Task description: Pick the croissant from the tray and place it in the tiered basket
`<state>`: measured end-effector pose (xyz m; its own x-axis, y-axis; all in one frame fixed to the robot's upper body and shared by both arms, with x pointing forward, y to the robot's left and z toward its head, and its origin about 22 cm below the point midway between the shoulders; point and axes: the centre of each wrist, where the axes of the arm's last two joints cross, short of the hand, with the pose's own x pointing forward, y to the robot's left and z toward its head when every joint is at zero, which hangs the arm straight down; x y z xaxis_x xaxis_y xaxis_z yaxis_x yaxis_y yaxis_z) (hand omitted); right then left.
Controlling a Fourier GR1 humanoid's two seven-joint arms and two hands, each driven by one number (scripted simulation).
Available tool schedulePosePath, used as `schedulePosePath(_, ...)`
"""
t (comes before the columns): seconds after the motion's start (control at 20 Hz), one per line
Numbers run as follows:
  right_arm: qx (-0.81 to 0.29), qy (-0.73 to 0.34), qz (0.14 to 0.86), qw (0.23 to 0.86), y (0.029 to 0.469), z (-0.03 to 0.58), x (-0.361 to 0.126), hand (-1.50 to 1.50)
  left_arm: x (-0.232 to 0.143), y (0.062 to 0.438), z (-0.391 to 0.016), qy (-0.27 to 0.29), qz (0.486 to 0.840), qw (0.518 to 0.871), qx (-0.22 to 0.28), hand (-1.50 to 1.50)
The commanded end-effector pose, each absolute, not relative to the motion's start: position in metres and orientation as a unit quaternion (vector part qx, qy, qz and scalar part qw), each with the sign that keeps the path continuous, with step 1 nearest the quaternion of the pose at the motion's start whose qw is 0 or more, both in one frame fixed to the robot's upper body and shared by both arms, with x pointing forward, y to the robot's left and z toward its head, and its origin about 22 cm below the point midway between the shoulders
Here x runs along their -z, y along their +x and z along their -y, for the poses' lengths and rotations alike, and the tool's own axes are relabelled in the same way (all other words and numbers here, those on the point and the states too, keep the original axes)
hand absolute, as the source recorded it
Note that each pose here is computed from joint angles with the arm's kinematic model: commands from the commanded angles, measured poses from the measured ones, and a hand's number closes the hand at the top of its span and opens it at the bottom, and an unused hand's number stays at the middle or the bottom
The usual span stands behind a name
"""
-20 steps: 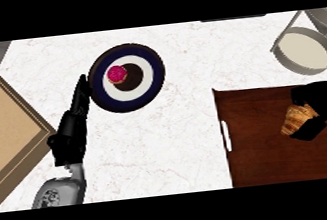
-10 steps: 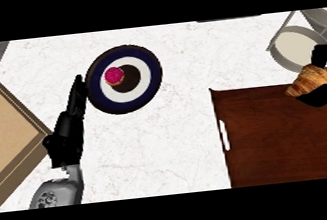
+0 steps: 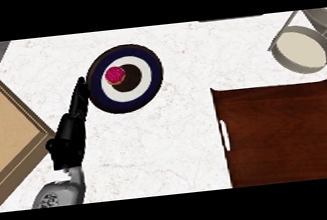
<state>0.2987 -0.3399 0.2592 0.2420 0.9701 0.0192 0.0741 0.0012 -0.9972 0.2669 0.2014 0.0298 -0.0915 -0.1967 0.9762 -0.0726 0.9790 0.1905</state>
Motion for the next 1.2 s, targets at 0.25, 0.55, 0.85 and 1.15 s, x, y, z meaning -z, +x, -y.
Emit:
schedulePosePath(0.25, -0.316, -0.491, 0.541, 0.605, 0.322, 0.358, -0.297, 1.5, -0.036, 0.273, -0.211, 0.077, 0.737, 0.67, 0.049, 0.0)
schedulePosePath(0.55, -0.313, -0.518, 0.525, 0.599, 0.354, 0.365, -0.282, 1.5, -0.046, 0.268, -0.191, 0.072, 0.739, 0.669, 0.041, 0.0)
schedulePosePath(0.85, -0.325, -0.553, 0.495, 0.586, 0.385, 0.377, -0.285, 1.5, -0.059, 0.278, -0.197, 0.079, 0.742, 0.663, 0.056, 0.0)
schedulePosePath(1.15, -0.326, -0.579, 0.483, 0.57, 0.396, 0.417, -0.285, 1.5, -0.041, 0.285, -0.195, 0.069, 0.741, 0.666, 0.057, 0.0)
